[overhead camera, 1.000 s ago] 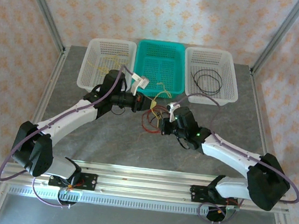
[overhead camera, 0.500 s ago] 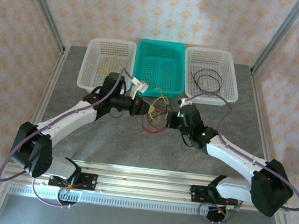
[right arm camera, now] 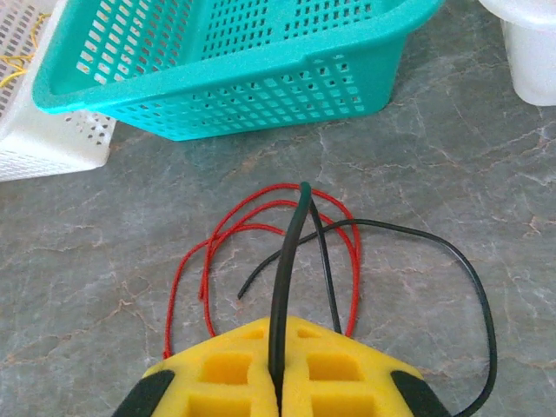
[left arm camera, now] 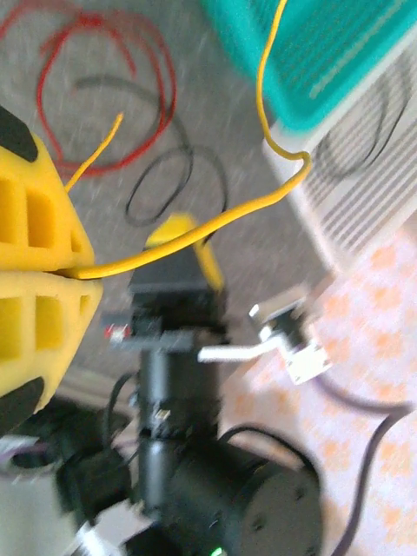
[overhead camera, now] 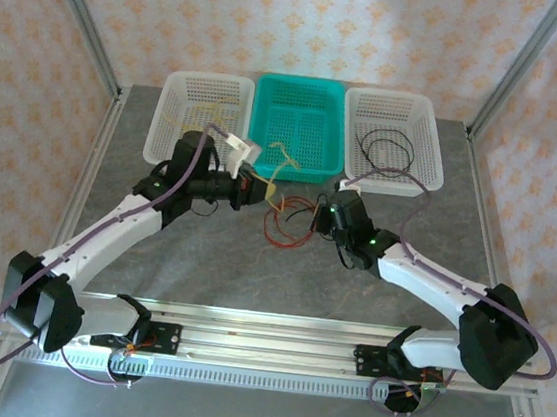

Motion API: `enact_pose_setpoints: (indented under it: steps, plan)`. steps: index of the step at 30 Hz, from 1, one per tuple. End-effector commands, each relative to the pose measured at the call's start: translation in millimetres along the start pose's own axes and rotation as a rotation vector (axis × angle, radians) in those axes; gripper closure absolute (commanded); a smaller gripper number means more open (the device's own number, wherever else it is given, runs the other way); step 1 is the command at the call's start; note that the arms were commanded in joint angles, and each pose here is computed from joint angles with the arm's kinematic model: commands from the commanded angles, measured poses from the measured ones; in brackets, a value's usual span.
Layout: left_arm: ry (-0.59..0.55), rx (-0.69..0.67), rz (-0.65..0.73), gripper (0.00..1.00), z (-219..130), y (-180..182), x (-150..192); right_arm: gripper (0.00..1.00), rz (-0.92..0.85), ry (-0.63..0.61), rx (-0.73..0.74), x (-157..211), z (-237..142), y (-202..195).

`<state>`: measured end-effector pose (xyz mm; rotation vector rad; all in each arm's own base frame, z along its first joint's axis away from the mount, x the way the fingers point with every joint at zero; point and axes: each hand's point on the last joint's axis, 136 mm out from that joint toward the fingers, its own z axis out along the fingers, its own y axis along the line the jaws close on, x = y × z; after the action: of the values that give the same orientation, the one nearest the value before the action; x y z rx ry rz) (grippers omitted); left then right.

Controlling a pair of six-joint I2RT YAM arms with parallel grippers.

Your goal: Untangle the cables

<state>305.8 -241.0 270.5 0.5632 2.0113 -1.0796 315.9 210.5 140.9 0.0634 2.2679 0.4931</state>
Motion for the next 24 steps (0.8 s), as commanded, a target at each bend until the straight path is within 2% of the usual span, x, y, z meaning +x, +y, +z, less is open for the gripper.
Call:
enact_pose_setpoints:
  steps: [1, 5, 10, 15, 20, 24]
  plan:
    - [-0.099, -0.258, 0.004, 1.00, -21.4, 38.4, -33.5, 1.00, 0.016, -0.026, 0.010, -4.7, -8.4, -4.3]
    - [-0.113, -0.537, -0.027, 1.00, -43.2, 88.4, -49.0, 1.00, 0.012, -0.036, -0.079, -3.6, -20.8, 12.6]
    - [-0.064, -0.823, -0.041, 1.00, -60.0, 145.4, -63.7, 1.00, 0.027, -0.083, -0.075, -11.8, -33.8, 15.3]
    - [0.037, -1.001, -0.016, 1.00, -55.2, 187.4, -70.3, 1.00, 0.036, -0.113, -0.024, -21.4, -39.4, 8.4]
    - [0.135, -1.148, 0.007, 1.00, -51.8, 225.3, -71.7, 1.00, -0.005, -0.116, -0.070, -21.2, -43.4, 16.0]
    - [0.182, -1.164, -0.020, 1.00, -42.0, 251.2, -67.9, 1.00, -0.024, -0.124, -0.076, -25.5, -46.6, 19.5]
